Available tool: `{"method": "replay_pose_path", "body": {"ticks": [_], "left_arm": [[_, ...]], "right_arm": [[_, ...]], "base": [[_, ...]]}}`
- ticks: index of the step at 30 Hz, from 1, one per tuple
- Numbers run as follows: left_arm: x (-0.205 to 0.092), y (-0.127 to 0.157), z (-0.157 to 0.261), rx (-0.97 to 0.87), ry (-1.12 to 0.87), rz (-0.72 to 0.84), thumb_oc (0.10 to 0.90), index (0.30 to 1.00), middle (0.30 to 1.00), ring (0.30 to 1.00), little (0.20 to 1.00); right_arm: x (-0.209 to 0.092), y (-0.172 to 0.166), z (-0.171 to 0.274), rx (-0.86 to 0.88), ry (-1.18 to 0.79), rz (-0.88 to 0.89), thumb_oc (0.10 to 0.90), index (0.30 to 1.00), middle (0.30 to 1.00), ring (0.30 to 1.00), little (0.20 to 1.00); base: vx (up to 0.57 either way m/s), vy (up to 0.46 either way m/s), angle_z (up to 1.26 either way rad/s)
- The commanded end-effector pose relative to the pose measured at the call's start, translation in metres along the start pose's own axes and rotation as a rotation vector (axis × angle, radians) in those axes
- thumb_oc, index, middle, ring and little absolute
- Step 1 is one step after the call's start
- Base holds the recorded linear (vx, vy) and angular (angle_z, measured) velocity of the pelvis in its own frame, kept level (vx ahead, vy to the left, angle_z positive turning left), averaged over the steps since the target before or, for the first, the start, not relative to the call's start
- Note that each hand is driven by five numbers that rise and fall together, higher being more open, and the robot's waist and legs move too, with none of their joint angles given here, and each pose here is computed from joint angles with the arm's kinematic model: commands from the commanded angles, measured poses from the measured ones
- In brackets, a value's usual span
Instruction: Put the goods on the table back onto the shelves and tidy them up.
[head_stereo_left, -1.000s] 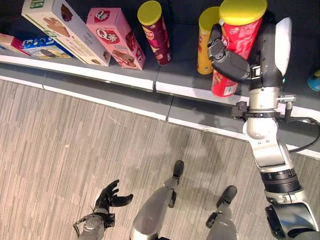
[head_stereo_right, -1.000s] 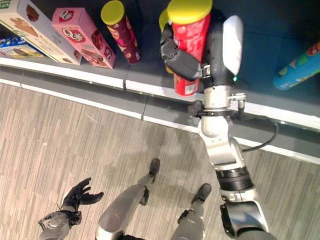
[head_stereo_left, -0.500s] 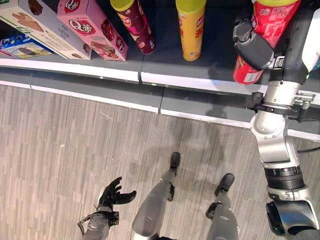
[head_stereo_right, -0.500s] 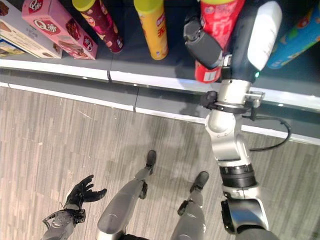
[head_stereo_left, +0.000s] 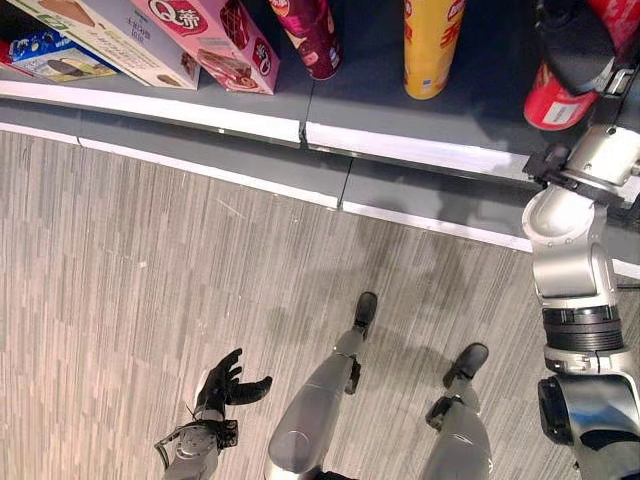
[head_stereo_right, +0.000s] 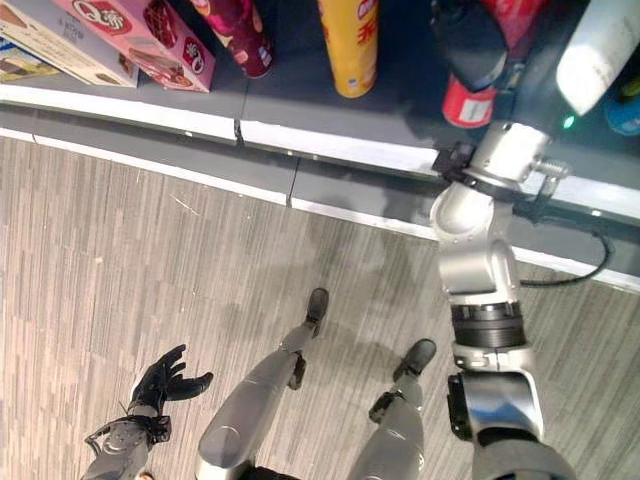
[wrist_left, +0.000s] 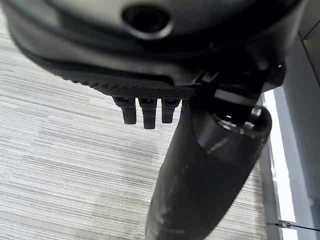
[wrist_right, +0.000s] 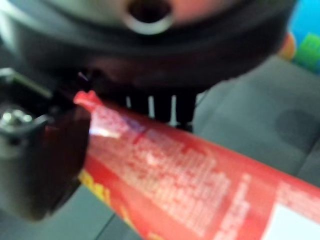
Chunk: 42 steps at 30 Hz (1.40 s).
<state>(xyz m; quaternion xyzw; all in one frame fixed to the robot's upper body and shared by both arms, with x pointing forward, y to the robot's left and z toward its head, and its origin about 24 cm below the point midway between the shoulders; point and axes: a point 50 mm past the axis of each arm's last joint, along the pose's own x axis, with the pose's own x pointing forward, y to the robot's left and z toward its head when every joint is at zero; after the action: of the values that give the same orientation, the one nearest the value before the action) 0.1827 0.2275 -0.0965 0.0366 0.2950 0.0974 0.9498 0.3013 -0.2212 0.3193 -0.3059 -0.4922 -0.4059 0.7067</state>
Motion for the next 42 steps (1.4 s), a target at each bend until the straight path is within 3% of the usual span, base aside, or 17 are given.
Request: {"method": "replay_pose_path", "body": {"ticks": [1,8,21,40,41,42], "left_arm": [[-0.008,0.025,-0.005,0.076,-0.008,0.052,0.8,0.9,0.9,0.9,0.9],[-0.004,0.018,0.005,0.05,-0.048,0.034,0.8,0.9,0.9,0.9,0.9],[-0.001,0.008,0.009,0.047,-0.062,0.026,0.8,0.9,0.9,0.9,0.9],[0.002,0.009,0.008,0.089,-0.049,0.024,0.8,0.9,0.9,0.9,0.9],[0.002,0.009,0.007,0.087,-0.045,0.026,0.8,0.9,0.9,0.9,0.9],[0.002,0.009,0.007,0.088,-0.044,0.027,0.8,0.9,0.9,0.9,0.9]], "right_arm": [[0.041,-0.037,0.046,0.013,-0.305,-0.221,0.4,0.3,0.3,0.3,0.3],[0.056,-0.048,0.055,-0.018,-0.363,-0.309,0.4,0.3,0.3,0.3,0.3],[0.04,-0.034,0.046,0.023,-0.279,-0.292,0.4,0.3,0.3,0.3,0.3],[0.05,-0.036,0.025,-0.05,-0.212,-0.317,0.4,0.3,0.3,0.3,0.3],[0.049,-0.035,0.025,-0.047,-0.21,-0.314,0.471,0.406,0.406,0.406,0.406],[0.049,-0.035,0.026,-0.043,-0.207,-0.312,0.638,0.658,0.658,0.658,0.658]], "base": [[-0.02,0.012,0.14],[0.0,0.029,0.11],[-0.01,0.016,0.01],[0.02,-0.025,0.09],[0.01,-0.013,0.03],[0.0,0.0,0.0]]}}
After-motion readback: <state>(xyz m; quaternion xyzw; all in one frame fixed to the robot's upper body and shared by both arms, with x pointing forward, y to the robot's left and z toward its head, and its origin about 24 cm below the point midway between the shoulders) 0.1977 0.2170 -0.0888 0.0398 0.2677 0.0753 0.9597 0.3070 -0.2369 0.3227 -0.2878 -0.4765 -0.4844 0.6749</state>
